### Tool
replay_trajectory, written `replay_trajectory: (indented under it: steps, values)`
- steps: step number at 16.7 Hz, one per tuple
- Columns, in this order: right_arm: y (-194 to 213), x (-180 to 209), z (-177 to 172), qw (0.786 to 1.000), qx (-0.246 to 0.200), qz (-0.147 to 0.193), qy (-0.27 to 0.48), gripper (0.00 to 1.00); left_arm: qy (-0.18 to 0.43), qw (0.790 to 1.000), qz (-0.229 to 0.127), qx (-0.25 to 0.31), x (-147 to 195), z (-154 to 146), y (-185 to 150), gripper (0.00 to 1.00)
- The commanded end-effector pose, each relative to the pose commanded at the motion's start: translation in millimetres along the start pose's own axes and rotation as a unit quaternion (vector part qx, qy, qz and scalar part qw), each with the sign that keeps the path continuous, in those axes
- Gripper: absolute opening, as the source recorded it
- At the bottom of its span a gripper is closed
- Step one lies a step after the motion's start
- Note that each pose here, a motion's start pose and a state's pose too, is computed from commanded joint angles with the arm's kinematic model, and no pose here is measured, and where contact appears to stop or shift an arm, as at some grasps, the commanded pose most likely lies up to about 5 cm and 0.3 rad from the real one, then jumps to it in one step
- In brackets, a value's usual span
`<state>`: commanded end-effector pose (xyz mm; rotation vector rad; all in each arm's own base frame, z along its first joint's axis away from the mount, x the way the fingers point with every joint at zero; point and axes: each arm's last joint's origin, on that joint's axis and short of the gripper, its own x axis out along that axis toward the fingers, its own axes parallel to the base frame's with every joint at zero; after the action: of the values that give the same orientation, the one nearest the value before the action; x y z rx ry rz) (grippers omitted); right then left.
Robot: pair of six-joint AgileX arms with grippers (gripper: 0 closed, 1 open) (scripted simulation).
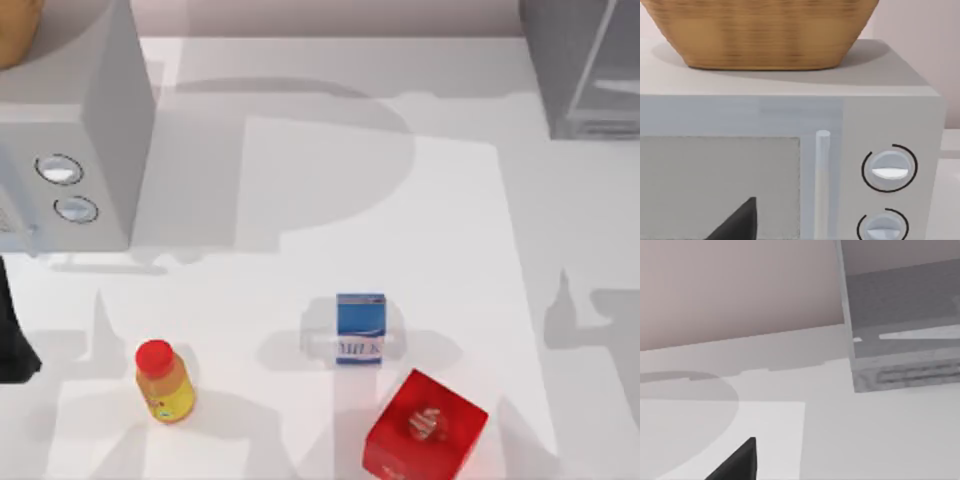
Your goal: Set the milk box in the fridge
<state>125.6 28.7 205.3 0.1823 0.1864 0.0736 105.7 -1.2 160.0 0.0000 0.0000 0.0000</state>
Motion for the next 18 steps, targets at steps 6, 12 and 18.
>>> replay_trajectory:
  steps: [6,12,18]
  values:
    - [84,61,5,0.986,0.026,-0.018,0.166,1.00,0.000,1.000,0.000,0.000,0,0,0,1.00]
    - [195,96,-70,0.966,-0.033,-0.058,0.250,1.00,0.000,1.000,0.000,0.000,0,0,0,1.00]
    - [245,88,-127,0.963,-0.069,-0.070,0.252,1.00,0.000,1.000,0.000,0.000,0,0,0,1.00]
